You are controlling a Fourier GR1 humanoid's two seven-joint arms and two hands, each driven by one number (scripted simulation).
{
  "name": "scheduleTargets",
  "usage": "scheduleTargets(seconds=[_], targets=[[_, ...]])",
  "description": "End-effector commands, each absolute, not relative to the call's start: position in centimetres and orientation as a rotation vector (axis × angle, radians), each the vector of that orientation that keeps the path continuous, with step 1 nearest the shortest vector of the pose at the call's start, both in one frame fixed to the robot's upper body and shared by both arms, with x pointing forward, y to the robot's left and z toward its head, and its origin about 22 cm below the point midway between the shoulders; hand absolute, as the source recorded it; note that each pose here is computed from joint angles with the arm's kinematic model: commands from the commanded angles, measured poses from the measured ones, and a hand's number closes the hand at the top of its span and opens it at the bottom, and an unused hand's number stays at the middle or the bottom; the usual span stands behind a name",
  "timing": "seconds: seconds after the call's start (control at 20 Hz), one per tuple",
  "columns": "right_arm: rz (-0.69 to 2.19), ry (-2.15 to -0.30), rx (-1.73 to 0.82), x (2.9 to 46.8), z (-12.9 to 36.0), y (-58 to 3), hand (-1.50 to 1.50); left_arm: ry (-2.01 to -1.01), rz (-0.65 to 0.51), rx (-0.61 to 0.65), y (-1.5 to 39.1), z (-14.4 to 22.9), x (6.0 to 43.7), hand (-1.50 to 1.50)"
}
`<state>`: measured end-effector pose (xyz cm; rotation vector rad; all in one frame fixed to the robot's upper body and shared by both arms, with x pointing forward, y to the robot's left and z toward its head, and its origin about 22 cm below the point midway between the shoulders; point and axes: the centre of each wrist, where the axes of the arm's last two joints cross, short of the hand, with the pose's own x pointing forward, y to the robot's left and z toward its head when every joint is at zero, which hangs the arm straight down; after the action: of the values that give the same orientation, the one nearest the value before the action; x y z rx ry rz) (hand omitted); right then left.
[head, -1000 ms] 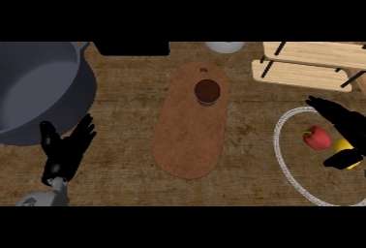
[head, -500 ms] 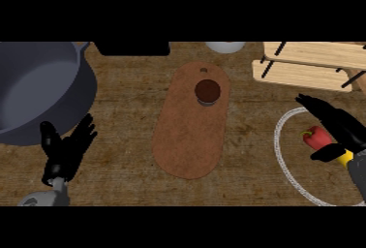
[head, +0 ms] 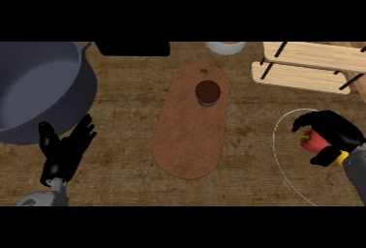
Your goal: Pick the bell pepper from the placemat and place it in the tiered shelf
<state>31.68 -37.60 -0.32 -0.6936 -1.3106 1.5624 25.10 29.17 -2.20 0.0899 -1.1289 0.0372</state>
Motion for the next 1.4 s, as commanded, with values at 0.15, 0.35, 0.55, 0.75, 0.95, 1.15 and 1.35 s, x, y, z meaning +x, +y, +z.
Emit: scheduleTargets(seconds=[0.15, 0.35, 0.55, 0.75, 0.95, 1.15, 1.35], targets=[[1.535, -1.397, -0.584, 30.2, -2.8, -38.5, 1.5, -1.122, 0.04, 0.1, 29.2, -2.1, 25.7, 0.0], [1.524, -1.523, -0.546, 29.4, -3.2, -36.6, 1.5, -1.097, 0.054, 0.106, 29.9, -4.0, 23.1, 0.0], [1.337, -1.515, -0.51, 29.1, -2.2, -35.6, 1.5, -1.108, 0.055, 0.106, 31.5, -1.8, 24.6, 0.0], [1.055, -1.32, -0.476, 31.8, -3.1, -30.9, 1.5, -1.109, 0.059, 0.099, 29.4, -2.8, 24.4, 0.0], [0.896, -1.467, -0.573, 34.4, 3.7, -26.5, 1.5, -1.08, 0.075, 0.123, 30.4, -3.4, 23.0, 0.0], [0.773, -1.555, -0.723, 33.6, 10.8, -26.3, 1.5, -1.092, 0.079, 0.136, 30.6, -2.6, 23.4, 0.0], [0.648, -1.581, -0.83, 32.3, 18.2, -24.4, 1.5, -1.095, 0.073, 0.115, 30.3, -2.8, 23.6, 0.0]])
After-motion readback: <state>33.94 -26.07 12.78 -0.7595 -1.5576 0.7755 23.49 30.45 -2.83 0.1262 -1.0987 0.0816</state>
